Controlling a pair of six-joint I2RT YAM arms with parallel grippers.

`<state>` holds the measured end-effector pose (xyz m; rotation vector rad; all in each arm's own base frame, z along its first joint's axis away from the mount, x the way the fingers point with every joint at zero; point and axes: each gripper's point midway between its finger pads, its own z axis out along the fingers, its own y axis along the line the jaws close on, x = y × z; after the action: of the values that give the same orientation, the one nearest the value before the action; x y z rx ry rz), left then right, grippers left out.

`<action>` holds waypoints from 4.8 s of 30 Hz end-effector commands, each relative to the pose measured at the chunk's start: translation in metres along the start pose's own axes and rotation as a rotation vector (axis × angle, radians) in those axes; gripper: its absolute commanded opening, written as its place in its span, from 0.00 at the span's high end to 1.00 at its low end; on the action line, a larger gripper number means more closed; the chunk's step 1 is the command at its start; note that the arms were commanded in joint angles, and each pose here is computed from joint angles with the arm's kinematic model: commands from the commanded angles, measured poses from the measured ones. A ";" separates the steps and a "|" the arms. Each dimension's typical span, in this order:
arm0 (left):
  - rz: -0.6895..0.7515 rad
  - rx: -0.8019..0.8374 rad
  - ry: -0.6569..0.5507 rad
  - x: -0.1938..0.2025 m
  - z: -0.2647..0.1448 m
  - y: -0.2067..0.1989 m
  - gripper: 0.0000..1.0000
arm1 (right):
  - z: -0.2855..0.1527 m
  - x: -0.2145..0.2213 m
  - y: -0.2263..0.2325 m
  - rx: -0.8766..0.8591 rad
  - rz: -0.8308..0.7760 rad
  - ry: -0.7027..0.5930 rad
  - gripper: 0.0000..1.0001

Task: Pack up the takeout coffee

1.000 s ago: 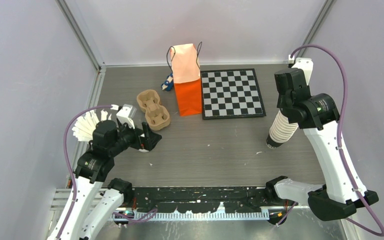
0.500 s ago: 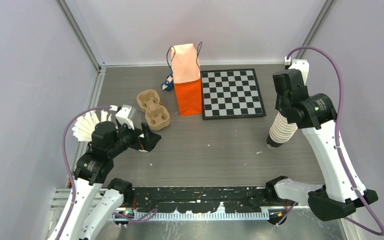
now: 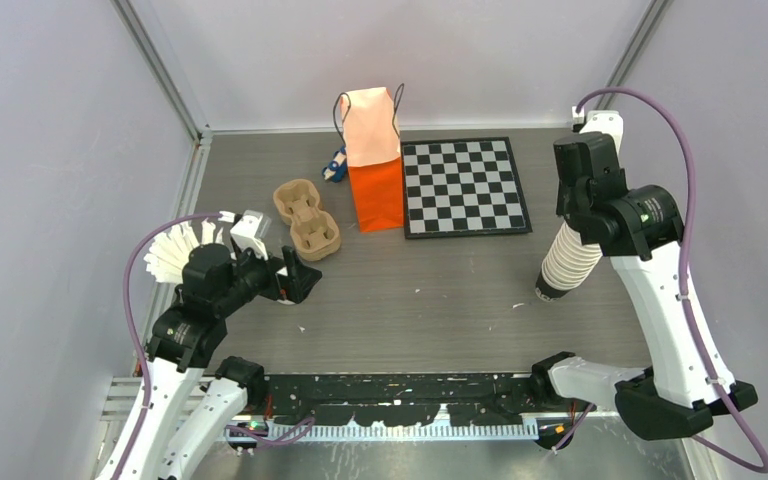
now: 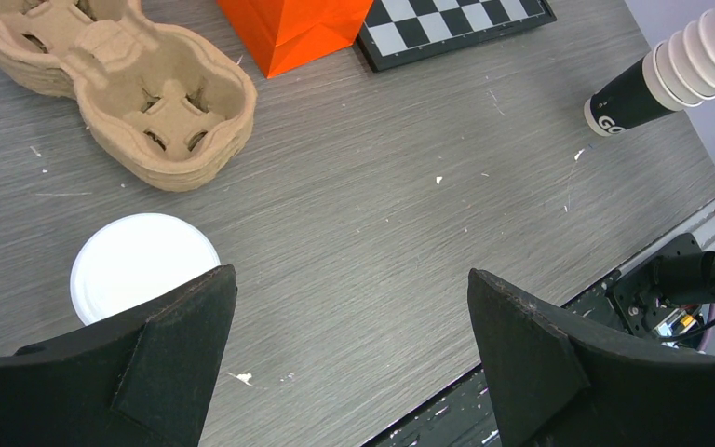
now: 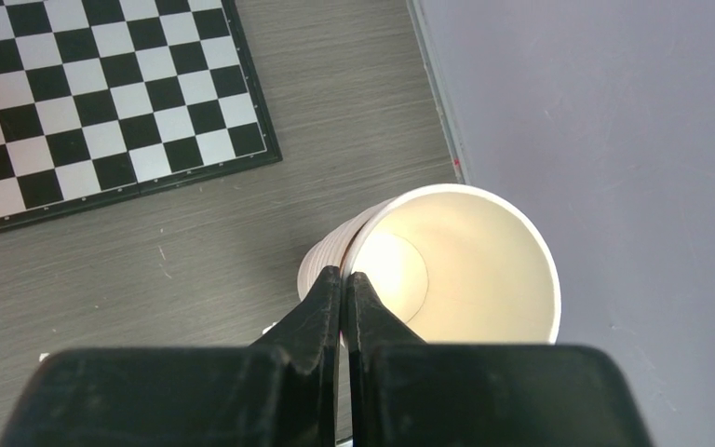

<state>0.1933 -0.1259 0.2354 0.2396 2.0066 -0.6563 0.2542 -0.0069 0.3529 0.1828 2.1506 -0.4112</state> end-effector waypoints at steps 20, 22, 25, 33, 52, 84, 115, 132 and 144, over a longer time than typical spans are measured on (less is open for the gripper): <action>0.008 0.013 -0.003 -0.001 0.002 -0.002 0.03 | -0.052 -0.068 -0.040 0.039 0.097 -0.145 1.00; 0.008 0.014 -0.003 -0.001 0.002 -0.002 0.04 | -0.057 -0.073 -0.041 0.029 0.110 -0.155 1.00; 0.008 0.016 -0.003 -0.001 0.002 -0.002 0.04 | -0.064 -0.081 -0.043 0.020 0.136 -0.178 1.00; 0.009 0.014 -0.008 -0.001 0.001 -0.002 0.04 | -0.076 -0.102 -0.022 -0.136 0.175 -0.238 1.00; 0.023 -0.046 -0.034 -0.008 -0.007 0.006 0.05 | -0.049 -0.006 0.188 -0.682 -0.016 -0.074 1.00; 0.034 -0.259 -0.222 -0.032 -0.040 0.037 0.07 | -0.074 0.185 0.361 -0.877 -0.595 -0.123 0.70; -0.227 -0.378 0.268 0.028 0.072 0.070 0.51 | -0.144 0.088 0.224 -1.021 -0.169 -0.238 0.21; -0.234 -0.489 0.278 0.061 0.113 0.110 0.68 | -0.141 0.102 0.220 -1.039 -0.198 -0.223 0.21; -0.230 -0.551 0.342 0.084 0.117 0.124 0.71 | -0.135 0.102 0.211 -1.011 -0.201 -0.234 0.21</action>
<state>0.2811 -0.0973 0.0735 -0.2045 2.5266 -0.2154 0.1483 0.2396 0.2886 -0.6341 1.9256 0.5547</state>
